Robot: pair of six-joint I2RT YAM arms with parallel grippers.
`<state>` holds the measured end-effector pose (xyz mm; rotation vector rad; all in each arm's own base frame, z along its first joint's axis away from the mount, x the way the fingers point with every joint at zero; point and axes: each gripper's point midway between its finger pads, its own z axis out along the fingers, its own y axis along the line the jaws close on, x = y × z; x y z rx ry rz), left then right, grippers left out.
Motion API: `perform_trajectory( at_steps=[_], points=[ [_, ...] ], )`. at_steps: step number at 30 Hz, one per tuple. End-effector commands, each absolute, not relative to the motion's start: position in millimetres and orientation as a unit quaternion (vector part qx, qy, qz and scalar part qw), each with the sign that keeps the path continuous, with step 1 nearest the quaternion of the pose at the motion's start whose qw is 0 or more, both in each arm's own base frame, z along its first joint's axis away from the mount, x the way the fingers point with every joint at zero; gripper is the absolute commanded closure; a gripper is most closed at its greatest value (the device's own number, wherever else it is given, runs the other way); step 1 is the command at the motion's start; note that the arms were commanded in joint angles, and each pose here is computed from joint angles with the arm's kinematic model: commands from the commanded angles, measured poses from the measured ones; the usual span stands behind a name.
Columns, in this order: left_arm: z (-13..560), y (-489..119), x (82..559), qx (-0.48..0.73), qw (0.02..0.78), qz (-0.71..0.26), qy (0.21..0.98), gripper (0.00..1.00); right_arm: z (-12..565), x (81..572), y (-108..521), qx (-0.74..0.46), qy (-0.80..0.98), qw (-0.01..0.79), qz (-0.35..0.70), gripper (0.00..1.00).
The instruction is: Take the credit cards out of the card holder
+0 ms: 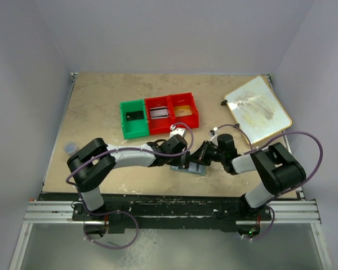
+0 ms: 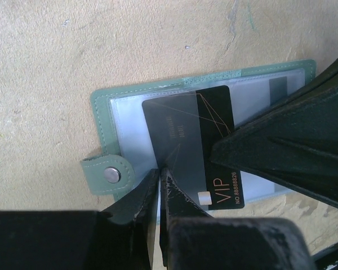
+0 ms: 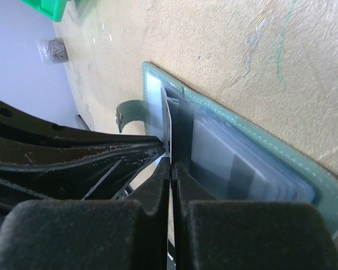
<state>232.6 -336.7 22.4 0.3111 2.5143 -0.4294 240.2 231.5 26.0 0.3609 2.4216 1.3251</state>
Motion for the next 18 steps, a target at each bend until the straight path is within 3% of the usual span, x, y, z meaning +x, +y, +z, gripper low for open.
perform_trajectory(
  at_steps=[1,10,13,18],
  points=[
    [14,-323,227,0.11,0.275,-0.139,0.945,0.98,37,233,229,0.125,0.851,0.191,0.474,1.0],
    [21,-320,228,0.102,0.284,-0.139,0.943,0.98,53,233,203,0.128,0.876,0.233,0.402,1.0],
    [42,-325,231,0.098,0.3,-0.161,0.935,0.89,72,238,193,0.133,0.874,0.268,0.383,1.0],
    [99,-322,240,0.076,0.363,-0.201,0.907,0.64,121,258,178,0.113,0.851,0.367,0.358,1.0]
  ],
)
